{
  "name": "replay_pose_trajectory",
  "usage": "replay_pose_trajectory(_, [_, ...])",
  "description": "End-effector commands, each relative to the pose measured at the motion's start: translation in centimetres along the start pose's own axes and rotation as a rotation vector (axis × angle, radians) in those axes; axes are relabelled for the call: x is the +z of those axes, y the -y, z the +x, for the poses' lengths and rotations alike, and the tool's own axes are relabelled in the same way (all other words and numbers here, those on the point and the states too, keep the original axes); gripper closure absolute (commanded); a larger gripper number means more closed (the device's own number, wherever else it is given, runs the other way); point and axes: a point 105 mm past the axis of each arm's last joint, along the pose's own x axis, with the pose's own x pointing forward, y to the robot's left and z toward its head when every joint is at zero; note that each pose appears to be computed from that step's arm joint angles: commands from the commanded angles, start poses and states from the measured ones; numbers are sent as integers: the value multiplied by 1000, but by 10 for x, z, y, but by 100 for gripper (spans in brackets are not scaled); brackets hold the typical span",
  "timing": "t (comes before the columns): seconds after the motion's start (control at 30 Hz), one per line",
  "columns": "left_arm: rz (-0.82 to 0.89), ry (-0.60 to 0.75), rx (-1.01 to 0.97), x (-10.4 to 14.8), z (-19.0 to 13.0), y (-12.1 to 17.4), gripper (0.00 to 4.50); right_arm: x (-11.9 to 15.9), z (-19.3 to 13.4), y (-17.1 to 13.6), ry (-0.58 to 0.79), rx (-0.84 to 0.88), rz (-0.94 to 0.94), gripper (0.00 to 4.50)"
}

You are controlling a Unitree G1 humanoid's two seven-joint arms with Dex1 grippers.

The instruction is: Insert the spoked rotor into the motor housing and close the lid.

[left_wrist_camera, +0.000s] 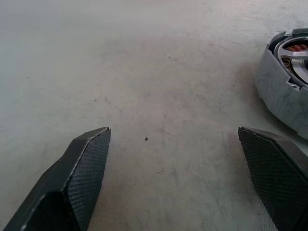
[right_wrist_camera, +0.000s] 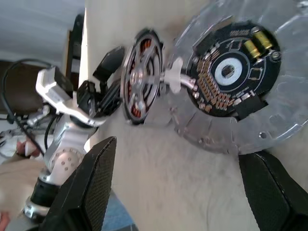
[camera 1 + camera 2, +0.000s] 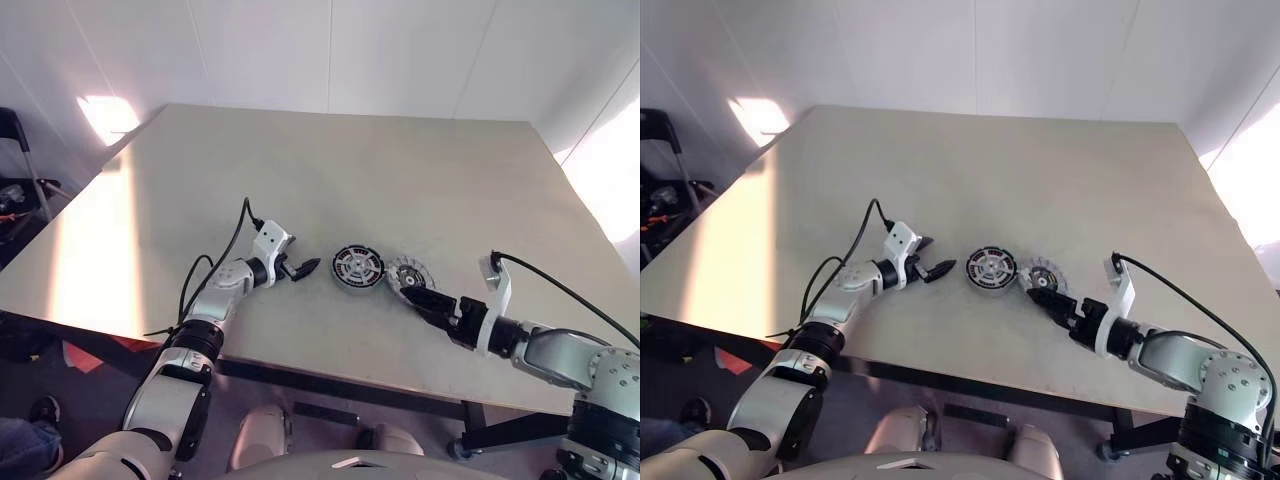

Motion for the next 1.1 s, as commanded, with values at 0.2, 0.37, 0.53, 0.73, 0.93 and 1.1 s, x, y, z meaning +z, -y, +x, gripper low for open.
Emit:
replay_pose_trajectory(0.2, [34, 24, 33, 11, -6, -10, 0, 36, 16, -14, 165, -16, -31, 5])
replay_pose_trajectory(0.37, [36, 24, 35, 11, -6, -11, 0, 46, 24, -50, 174, 106, -86, 5])
replay_pose_trajectory(0.53, [42, 21, 33, 12, -4, -11, 0, 32, 33, -118, 59, 315, -229, 5])
replay_pose_trajectory(0.73, [50, 31, 39, 18, -2, -13, 0, 5, 52, -148, -57, 343, -326, 5])
replay_pose_trajectory(0.93, [44, 30, 59, 14, -6, -17, 0, 18, 52, -136, 41, 246, -543, 5])
replay_pose_trajectory(1.1, [38, 30, 59, 14, -5, -16, 0, 30, 53, -111, 149, 132, -1063, 5])
